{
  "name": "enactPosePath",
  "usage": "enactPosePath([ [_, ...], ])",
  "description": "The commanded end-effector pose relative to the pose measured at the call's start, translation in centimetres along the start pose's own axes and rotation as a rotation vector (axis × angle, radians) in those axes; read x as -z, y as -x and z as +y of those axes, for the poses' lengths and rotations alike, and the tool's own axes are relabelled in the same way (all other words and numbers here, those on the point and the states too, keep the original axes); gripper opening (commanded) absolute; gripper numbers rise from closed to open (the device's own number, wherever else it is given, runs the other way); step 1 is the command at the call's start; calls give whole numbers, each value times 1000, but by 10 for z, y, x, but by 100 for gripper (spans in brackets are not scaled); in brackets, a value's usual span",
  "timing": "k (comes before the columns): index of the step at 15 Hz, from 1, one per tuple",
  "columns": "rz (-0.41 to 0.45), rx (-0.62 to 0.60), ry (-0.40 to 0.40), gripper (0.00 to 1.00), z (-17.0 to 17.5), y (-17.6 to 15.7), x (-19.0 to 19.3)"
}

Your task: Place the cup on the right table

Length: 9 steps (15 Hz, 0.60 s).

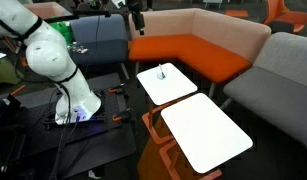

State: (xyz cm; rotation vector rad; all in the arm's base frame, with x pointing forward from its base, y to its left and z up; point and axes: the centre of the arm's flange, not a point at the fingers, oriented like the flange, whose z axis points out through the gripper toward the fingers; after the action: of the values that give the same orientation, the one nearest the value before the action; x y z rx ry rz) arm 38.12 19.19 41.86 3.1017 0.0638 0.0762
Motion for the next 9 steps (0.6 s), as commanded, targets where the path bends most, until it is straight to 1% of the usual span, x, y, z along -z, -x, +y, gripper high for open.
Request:
enactPosePath([
  [1, 61, 12, 14, 100, -2, -54, -28],
  [2, 73, -3, 2, 100, 4, -69, -43],
  [4, 61, -7, -42, 100, 13, -89, -76],
  [6, 29, -38, -59, 100, 21, -104, -111],
  [7, 17, -35, -82, 100, 22, -110, -127],
  [9, -11, -40, -91, 100, 20, -119, -159],
])
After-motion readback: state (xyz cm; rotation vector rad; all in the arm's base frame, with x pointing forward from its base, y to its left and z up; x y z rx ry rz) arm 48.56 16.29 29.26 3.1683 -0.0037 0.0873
